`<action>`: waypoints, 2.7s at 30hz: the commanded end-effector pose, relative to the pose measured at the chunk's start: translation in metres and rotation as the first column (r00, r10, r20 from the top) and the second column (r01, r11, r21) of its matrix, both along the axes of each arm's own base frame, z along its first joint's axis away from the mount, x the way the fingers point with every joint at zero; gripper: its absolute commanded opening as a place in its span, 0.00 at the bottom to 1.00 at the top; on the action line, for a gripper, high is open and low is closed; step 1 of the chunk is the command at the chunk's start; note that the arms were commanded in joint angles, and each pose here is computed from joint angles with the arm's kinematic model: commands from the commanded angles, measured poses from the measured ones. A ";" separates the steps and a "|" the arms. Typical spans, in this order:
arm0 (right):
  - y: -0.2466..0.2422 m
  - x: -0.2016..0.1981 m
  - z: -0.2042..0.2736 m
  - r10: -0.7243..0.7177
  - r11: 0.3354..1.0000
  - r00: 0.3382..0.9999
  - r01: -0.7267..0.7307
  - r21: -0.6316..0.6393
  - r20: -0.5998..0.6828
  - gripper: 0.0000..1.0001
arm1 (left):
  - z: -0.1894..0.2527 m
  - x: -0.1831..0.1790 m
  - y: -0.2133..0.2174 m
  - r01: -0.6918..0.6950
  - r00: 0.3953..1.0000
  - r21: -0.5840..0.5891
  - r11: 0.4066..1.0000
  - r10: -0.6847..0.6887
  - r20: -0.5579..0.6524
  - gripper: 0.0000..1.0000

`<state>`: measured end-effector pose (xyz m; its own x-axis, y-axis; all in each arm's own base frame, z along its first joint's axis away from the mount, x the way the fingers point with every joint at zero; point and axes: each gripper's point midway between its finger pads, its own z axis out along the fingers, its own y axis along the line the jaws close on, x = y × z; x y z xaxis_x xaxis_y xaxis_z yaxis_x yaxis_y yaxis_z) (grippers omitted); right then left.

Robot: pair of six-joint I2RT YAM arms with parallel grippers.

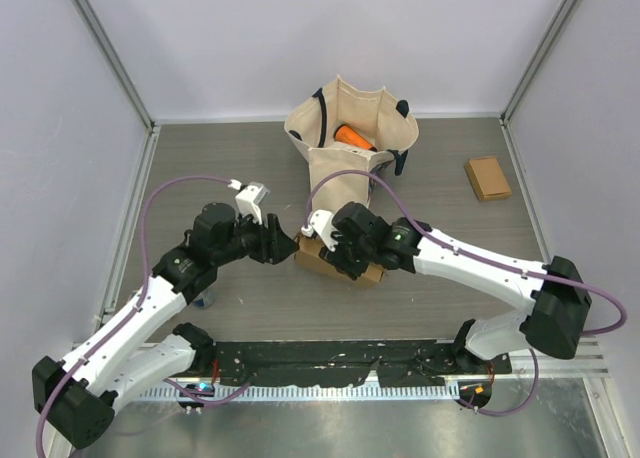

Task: Fold the paper box

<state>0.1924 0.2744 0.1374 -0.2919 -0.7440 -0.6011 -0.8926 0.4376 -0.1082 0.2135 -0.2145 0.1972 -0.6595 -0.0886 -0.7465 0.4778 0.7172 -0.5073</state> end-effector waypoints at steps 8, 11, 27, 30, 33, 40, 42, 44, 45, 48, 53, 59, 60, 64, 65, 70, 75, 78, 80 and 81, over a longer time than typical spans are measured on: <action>0.007 -0.019 -0.013 0.072 0.997 0.981 -0.078 -0.027 -0.182 0.31 | 0.026 0.014 -0.024 0.214 0.959 0.082 0.973 -0.225 0.172 0.30; 0.005 -0.016 -0.012 0.067 0.997 0.981 -0.073 -0.024 -0.180 0.31 | 0.018 0.015 -0.021 0.205 0.962 0.109 0.973 -0.220 0.161 0.31; 0.003 -0.016 -0.014 0.060 0.997 0.981 -0.066 -0.027 -0.184 0.29 | 0.001 0.035 -0.023 0.228 0.952 0.211 0.951 -0.263 0.156 0.28; 0.004 -0.016 -0.014 0.060 0.997 0.981 -0.066 -0.028 -0.186 0.29 | -0.001 0.034 -0.023 0.237 0.951 0.204 0.950 -0.270 0.150 0.20; 0.004 -0.014 -0.013 0.057 0.998 0.983 -0.063 -0.029 -0.177 0.28 | -0.005 0.034 -0.024 0.239 0.954 0.203 0.950 -0.268 0.131 0.20; 0.004 -0.013 -0.012 0.058 0.998 0.983 -0.064 -0.029 -0.174 0.27 | -0.008 0.030 -0.025 0.260 0.951 0.200 0.945 -0.286 0.114 0.24; 0.004 -0.013 -0.012 0.056 0.998 0.983 -0.062 -0.032 -0.173 0.27 | -0.011 0.029 -0.025 0.270 0.951 0.207 0.940 -0.294 0.098 0.23; 0.004 -0.012 -0.012 0.051 0.998 0.984 -0.058 -0.032 -0.171 0.27 | -0.012 0.027 -0.025 0.283 0.947 0.207 0.936 -0.307 0.093 0.21; 0.003 -0.012 -0.012 0.053 0.998 0.984 -0.060 -0.034 -0.170 0.27 | -0.013 0.026 -0.025 0.285 0.947 0.209 0.936 -0.308 0.089 0.20; 0.004 -0.012 -0.013 0.054 0.998 0.984 -0.060 -0.033 -0.171 0.27 | -0.014 0.025 -0.025 0.292 0.945 0.213 0.932 -0.316 0.088 0.18; 0.004 -0.012 -0.013 0.054 0.998 0.984 -0.060 -0.033 -0.171 0.26 | -0.017 0.026 -0.022 0.281 0.948 0.229 0.932 -0.307 0.086 0.27; 0.005 -0.011 -0.013 0.055 0.998 0.984 -0.061 -0.031 -0.167 0.25 | -0.019 0.025 -0.021 0.287 0.946 0.240 0.927 -0.315 0.083 0.22; 0.005 -0.011 -0.013 0.054 0.998 0.985 -0.060 -0.033 -0.167 0.25 | -0.018 0.025 -0.021 0.290 0.945 0.238 0.927 -0.317 0.084 0.21; 0.004 -0.011 -0.014 0.053 0.998 0.985 -0.059 -0.035 -0.167 0.24 | -0.020 0.023 -0.022 0.306 0.940 0.236 0.922 -0.332 0.078 0.15; 0.004 -0.011 -0.014 0.052 0.998 0.985 -0.058 -0.036 -0.166 0.24 | -0.020 0.022 -0.022 0.312 0.939 0.239 0.920 -0.337 0.073 0.15; 0.005 -0.011 -0.012 0.051 0.998 0.985 -0.057 -0.031 -0.165 0.24 | -0.017 0.019 -0.018 0.302 0.939 0.241 0.922 -0.331 0.090 0.28; 0.006 -0.011 -0.011 0.054 0.998 0.985 -0.058 -0.023 -0.165 0.23 | -0.015 0.024 -0.018 0.275 0.945 0.240 0.931 -0.308 0.108 0.21; 0.006 -0.011 -0.013 0.053 0.998 0.984 -0.059 -0.027 -0.170 0.23 | -0.011 0.028 -0.020 0.263 0.946 0.229 0.937 -0.297 0.130 0.26; 0.005 -0.012 -0.013 0.052 0.998 0.984 -0.059 -0.031 -0.173 0.23 | -0.012 0.029 -0.021 0.264 0.946 0.227 0.937 -0.297 0.127 0.27; 0.006 -0.012 -0.014 0.053 0.998 0.983 -0.059 -0.030 -0.174 0.23 | -0.011 0.029 -0.021 0.264 0.946 0.227 0.937 -0.297 0.127 0.26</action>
<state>0.1808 0.2798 0.1225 -0.3398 -0.7739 -0.5344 -0.9224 0.3851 0.0288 0.2339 -0.2314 0.1659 -0.5582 0.2889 -0.7778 0.7239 0.6278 -0.2863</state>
